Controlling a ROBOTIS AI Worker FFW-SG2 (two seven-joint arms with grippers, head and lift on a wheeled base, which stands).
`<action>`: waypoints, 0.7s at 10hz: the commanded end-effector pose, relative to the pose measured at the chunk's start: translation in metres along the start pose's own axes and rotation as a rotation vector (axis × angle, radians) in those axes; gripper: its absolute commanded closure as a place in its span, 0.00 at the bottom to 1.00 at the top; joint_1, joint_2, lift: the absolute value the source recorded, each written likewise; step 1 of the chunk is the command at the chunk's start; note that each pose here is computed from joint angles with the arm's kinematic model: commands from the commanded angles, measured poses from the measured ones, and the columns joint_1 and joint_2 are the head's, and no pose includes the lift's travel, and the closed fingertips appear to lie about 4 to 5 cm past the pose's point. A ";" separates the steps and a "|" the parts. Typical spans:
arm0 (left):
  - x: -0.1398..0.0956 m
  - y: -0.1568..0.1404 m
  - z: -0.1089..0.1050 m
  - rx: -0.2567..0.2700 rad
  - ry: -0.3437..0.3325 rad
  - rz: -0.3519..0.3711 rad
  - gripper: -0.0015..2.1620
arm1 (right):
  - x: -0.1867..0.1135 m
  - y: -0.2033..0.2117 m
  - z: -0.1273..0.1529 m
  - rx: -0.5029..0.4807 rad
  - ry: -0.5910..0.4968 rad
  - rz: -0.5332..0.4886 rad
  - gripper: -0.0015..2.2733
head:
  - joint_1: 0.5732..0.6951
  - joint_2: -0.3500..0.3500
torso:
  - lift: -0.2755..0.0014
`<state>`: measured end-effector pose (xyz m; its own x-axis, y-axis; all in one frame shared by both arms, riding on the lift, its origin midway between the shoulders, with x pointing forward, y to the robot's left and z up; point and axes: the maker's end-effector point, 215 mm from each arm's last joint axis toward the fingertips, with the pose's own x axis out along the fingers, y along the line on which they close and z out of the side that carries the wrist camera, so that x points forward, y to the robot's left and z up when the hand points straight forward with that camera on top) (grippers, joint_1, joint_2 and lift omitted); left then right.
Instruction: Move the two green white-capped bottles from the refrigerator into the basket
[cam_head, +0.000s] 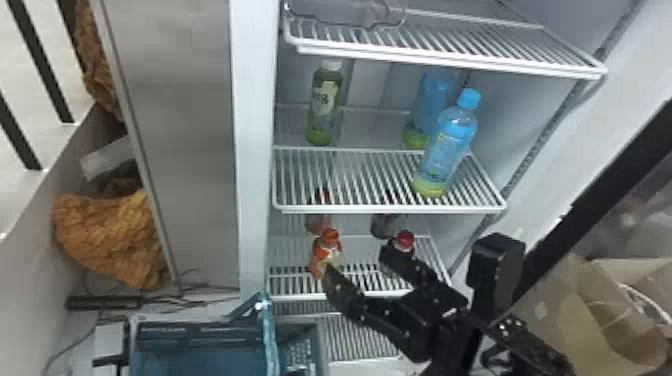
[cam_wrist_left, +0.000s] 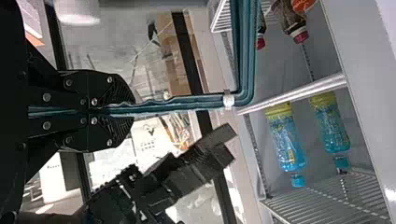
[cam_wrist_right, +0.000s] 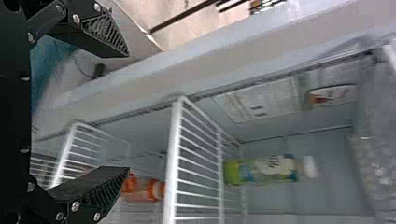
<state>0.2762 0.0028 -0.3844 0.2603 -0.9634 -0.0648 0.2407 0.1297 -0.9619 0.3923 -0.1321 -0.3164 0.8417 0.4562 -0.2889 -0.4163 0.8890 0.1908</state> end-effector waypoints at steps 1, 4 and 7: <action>0.000 0.000 0.000 0.000 0.000 -0.001 0.55 | 0.013 -0.014 0.024 -0.037 -0.099 -0.014 0.08 | 1.00 0.18 | 0.98; 0.001 -0.001 0.000 0.001 0.003 -0.004 0.54 | 0.047 -0.039 0.056 -0.087 -0.251 -0.030 0.05 | 1.00 0.18 | 0.98; 0.003 -0.002 0.002 0.008 0.004 -0.005 0.54 | 0.076 -0.069 0.073 -0.125 -0.334 -0.062 0.03 | 1.00 0.18 | 0.98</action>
<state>0.2775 0.0009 -0.3825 0.2561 -0.9647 -0.0621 0.2473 0.1274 -0.9605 0.5008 -0.1587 -0.2836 0.9215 0.3881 0.0119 -0.3879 0.9188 0.0723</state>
